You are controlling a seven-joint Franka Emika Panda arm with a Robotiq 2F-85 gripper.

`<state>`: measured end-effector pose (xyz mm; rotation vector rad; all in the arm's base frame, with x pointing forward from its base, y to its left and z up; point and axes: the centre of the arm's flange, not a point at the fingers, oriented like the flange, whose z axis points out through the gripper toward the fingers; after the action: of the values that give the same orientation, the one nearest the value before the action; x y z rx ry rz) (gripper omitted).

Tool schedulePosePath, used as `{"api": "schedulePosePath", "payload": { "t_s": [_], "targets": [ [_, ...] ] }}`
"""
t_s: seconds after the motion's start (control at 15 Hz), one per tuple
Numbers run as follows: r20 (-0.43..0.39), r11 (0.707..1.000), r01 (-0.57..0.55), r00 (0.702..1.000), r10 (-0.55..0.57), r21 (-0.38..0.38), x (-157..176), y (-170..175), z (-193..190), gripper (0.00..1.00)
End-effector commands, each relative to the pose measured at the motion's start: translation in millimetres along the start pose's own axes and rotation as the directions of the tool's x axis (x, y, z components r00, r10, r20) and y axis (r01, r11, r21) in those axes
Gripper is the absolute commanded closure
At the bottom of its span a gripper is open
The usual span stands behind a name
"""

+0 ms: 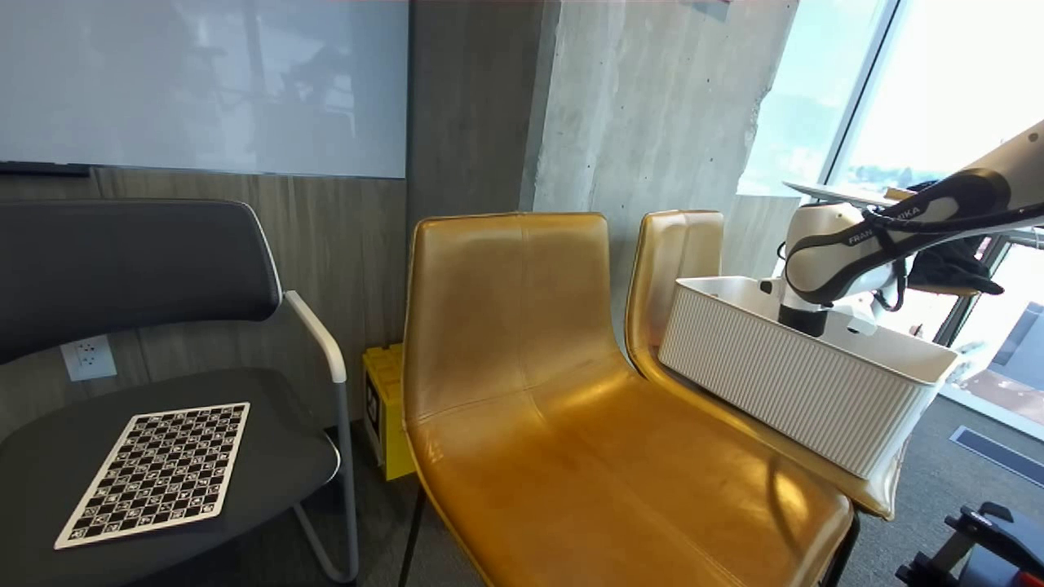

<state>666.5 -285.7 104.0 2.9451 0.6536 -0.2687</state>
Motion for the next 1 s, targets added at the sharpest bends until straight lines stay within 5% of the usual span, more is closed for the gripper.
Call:
{"api": "schedulePosePath", "payload": {
  "t_s": [0.0, 0.4, 0.93],
  "targets": [
    [0.023, 1.000, 0.012, 1.000, -0.012, 0.015, 5, 4, 7, 0.57],
    [0.045, 1.000, 0.004, 0.999, -0.005, 0.028, -4, -2, 5, 0.99],
    [0.034, 1.000, -0.008, 0.999, 0.007, 0.029, -15, -13, -46, 1.00]
  ]
}}
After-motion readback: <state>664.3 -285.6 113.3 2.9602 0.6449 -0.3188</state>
